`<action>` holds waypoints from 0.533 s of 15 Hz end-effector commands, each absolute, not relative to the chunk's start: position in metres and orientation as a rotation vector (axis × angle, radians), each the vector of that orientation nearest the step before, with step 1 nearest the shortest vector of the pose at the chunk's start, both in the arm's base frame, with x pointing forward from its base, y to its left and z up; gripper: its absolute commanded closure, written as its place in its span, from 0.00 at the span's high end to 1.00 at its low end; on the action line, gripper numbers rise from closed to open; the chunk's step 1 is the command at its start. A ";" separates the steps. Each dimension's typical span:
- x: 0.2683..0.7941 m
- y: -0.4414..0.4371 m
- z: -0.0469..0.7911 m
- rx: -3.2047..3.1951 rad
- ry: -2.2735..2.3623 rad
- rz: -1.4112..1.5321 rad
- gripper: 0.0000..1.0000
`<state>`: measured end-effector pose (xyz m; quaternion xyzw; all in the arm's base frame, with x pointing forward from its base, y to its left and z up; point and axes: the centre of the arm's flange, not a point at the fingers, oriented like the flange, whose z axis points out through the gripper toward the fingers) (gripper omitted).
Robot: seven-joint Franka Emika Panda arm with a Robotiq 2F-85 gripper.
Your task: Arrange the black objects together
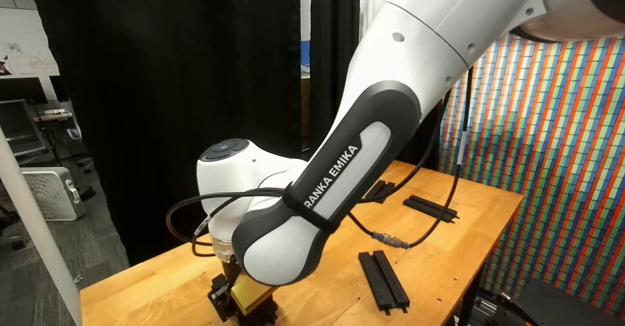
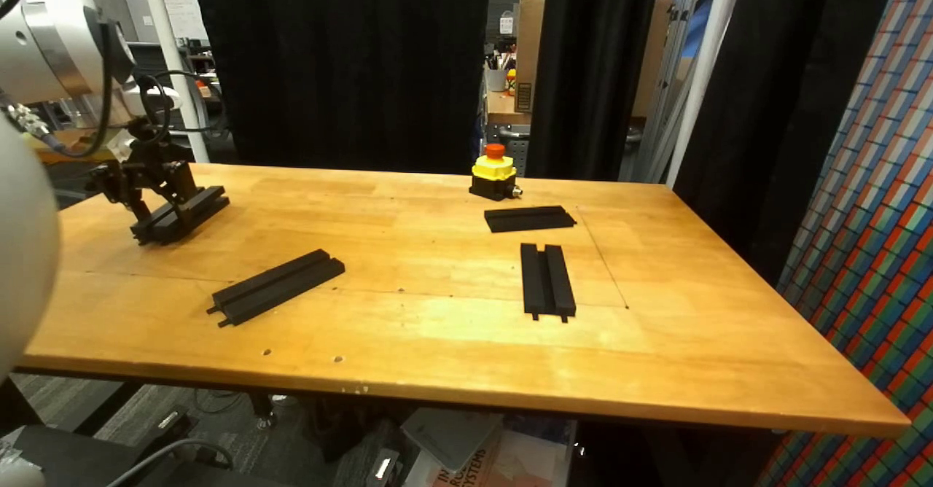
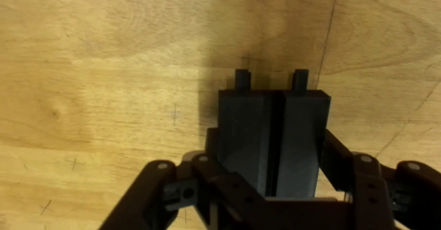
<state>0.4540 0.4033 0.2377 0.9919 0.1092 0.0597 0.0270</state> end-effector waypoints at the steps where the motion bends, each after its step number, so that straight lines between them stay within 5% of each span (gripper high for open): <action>1: 0.464 0.410 0.246 3.046 0.325 0.192 0.45; 8: 0.469 0.410 0.246 3.052 0.318 0.175 0.45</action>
